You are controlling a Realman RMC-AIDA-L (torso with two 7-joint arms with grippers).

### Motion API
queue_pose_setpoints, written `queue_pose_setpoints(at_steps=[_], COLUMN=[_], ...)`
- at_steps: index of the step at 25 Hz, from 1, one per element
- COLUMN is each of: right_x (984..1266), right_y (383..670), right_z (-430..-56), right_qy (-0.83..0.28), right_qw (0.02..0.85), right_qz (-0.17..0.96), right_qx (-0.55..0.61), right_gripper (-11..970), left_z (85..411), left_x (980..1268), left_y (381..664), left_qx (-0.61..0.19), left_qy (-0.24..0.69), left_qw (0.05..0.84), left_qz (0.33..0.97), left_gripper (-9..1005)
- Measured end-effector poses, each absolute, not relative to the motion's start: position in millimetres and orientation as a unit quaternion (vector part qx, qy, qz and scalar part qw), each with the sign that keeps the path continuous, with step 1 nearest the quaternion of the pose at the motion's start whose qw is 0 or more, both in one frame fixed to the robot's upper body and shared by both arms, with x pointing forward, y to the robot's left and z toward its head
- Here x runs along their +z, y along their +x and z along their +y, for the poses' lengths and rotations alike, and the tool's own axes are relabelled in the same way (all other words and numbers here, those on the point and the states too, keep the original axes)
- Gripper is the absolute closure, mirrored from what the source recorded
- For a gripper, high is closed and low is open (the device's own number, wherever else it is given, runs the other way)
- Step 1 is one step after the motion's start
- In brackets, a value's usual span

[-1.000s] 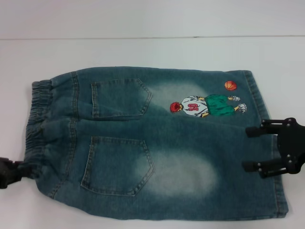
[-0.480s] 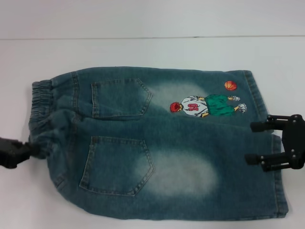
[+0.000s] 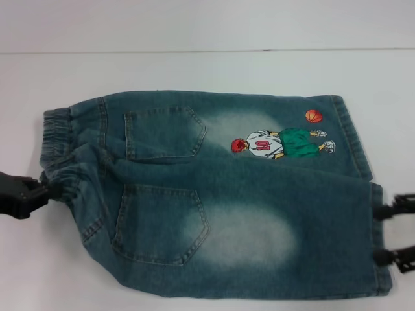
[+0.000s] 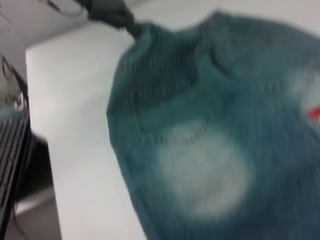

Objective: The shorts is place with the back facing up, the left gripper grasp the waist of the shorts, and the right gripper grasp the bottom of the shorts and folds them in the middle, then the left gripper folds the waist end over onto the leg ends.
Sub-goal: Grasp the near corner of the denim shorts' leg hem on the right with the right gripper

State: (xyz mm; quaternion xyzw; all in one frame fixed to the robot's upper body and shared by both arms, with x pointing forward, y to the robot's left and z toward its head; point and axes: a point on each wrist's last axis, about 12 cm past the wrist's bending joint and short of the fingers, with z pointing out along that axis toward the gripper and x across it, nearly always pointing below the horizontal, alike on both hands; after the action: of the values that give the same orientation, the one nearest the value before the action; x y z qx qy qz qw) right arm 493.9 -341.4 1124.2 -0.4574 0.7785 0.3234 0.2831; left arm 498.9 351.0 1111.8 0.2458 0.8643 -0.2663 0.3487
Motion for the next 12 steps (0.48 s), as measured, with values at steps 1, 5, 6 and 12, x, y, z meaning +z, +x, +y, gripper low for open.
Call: queue_pose_setpoints(at_steps=[1, 5, 6, 12], right_x=[1127, 1130, 1130, 1126], right_y=[494, 496, 497, 505], right_z=[-343, -343, -341, -328], right_qy=[-0.457, -0.463, -0.467, -0.480], right_qw=[0.265, 0.197, 0.175, 0.089], right_qz=[0.788, 0.812, 0.818, 0.834], right_qx=[0.316, 0.295, 0.288, 0.258], right_gripper=[44, 49, 51, 54], left_z=[350, 348, 348, 347], left_x=[1111, 1112, 1112, 1114], left_y=[499, 502, 502, 504], left_qx=[-0.268, -0.270, -0.270, -0.270], left_qy=[0.246, 0.249, 0.249, 0.250], left_qw=[0.348, 0.348, 0.348, 0.350], left_qz=[0.864, 0.862, 0.862, 0.862], left_gripper=[925, 926, 926, 927])
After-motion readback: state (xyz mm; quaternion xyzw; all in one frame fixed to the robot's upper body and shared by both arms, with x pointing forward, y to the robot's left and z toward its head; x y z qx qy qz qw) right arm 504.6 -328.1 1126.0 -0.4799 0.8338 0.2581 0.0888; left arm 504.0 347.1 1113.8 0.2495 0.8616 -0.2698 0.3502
